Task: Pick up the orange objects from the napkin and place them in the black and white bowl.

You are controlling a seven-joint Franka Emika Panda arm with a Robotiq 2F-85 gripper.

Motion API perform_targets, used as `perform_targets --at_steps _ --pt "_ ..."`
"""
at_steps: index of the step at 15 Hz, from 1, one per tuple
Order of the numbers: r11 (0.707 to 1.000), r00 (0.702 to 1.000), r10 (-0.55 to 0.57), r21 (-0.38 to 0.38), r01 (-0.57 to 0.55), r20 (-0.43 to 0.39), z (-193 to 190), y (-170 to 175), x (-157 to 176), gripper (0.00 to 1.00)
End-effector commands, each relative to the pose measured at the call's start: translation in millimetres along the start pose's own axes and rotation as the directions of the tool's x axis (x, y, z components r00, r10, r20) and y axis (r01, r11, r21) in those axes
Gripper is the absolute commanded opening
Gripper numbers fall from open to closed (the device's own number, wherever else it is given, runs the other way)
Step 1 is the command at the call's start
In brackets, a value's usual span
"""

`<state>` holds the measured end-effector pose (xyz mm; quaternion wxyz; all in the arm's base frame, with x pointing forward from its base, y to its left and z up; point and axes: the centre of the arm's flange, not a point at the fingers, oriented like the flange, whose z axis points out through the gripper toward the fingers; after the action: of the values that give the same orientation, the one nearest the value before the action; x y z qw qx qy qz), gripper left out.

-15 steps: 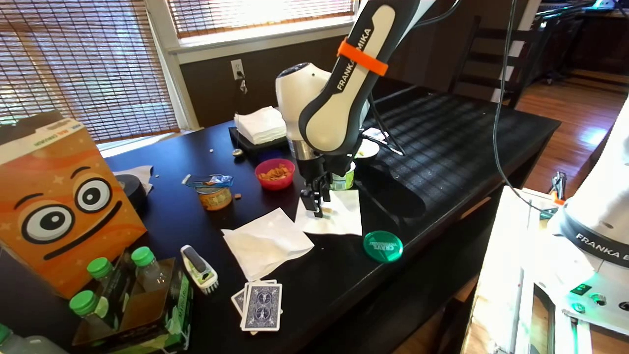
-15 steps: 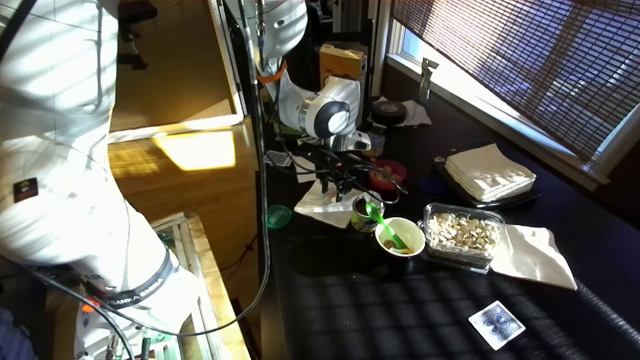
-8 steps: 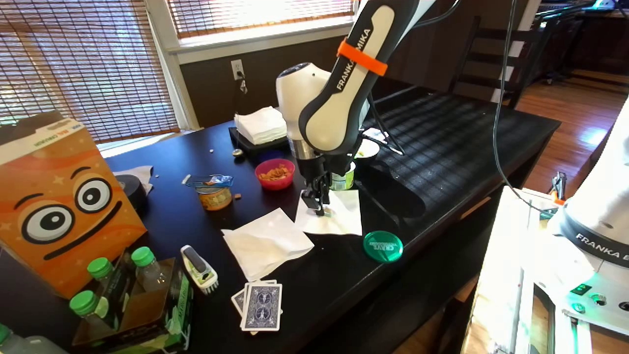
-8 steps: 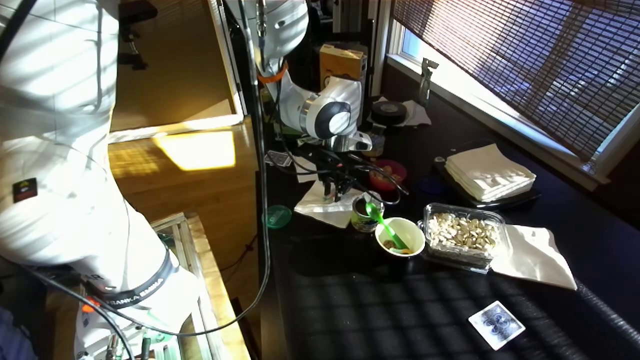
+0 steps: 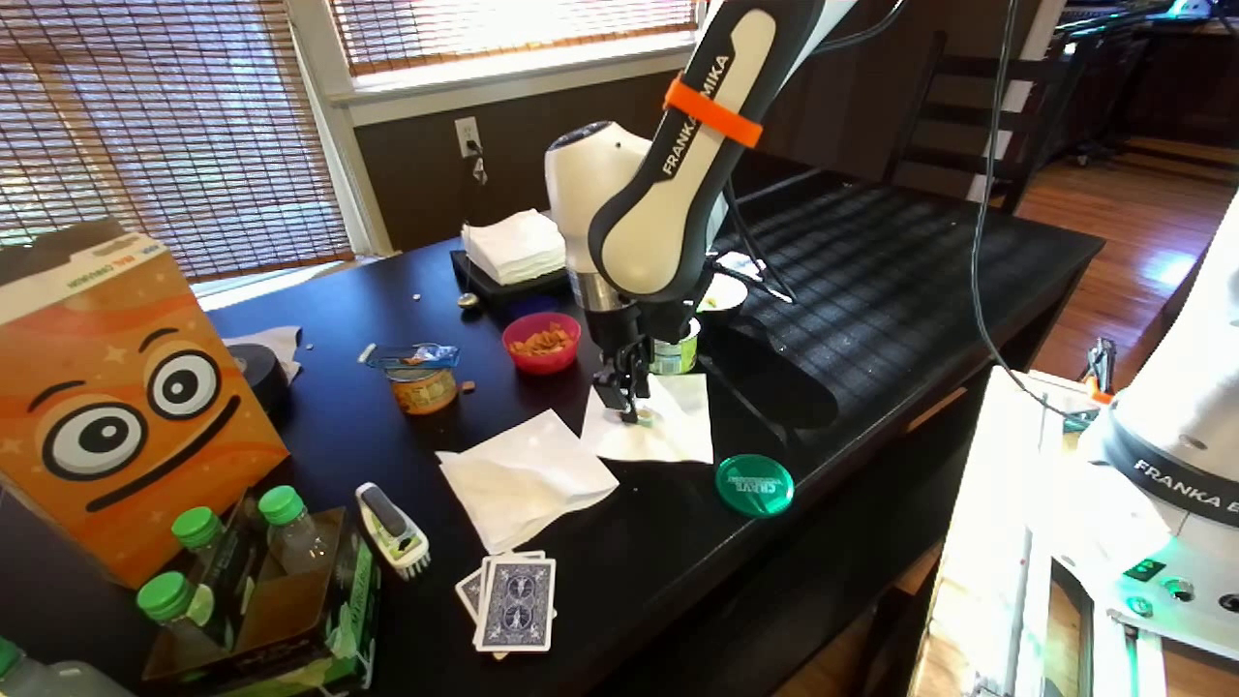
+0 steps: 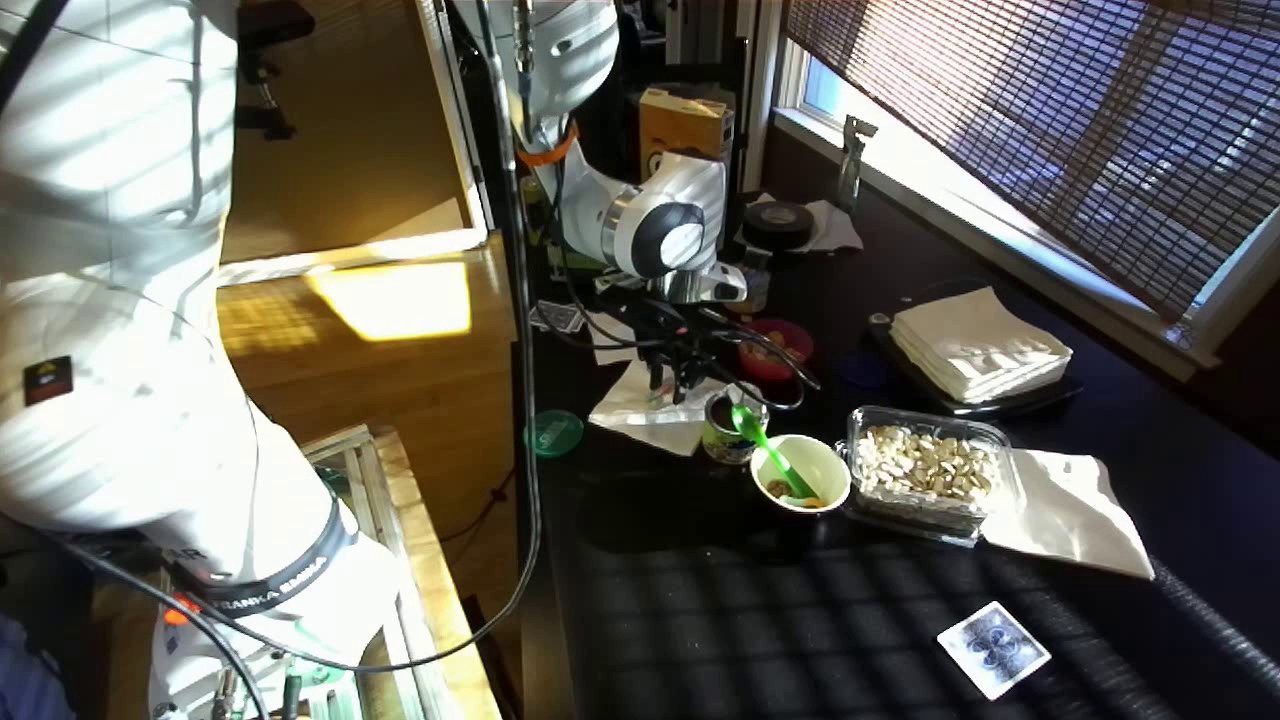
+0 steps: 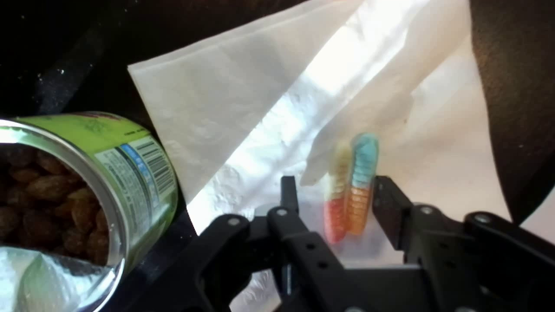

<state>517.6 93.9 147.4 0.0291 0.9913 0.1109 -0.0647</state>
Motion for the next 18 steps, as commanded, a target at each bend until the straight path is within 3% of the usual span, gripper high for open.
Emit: perform_targets --at_steps 1,10,14,18 --pt "1.000 1.000 -0.002 0.020 0.002 0.000 0.8 2.6 5.2 0.46" --pt "1.000 1.000 -0.017 0.024 0.017 0.007 3.8 -1.7 6.8 0.36" --pt "0.999 1.000 -0.023 0.026 0.022 0.009 4.9 -2.6 7.1 0.23" --pt "0.999 1.000 -0.026 0.026 0.025 0.006 3.2 -3.1 8.0 0.02"
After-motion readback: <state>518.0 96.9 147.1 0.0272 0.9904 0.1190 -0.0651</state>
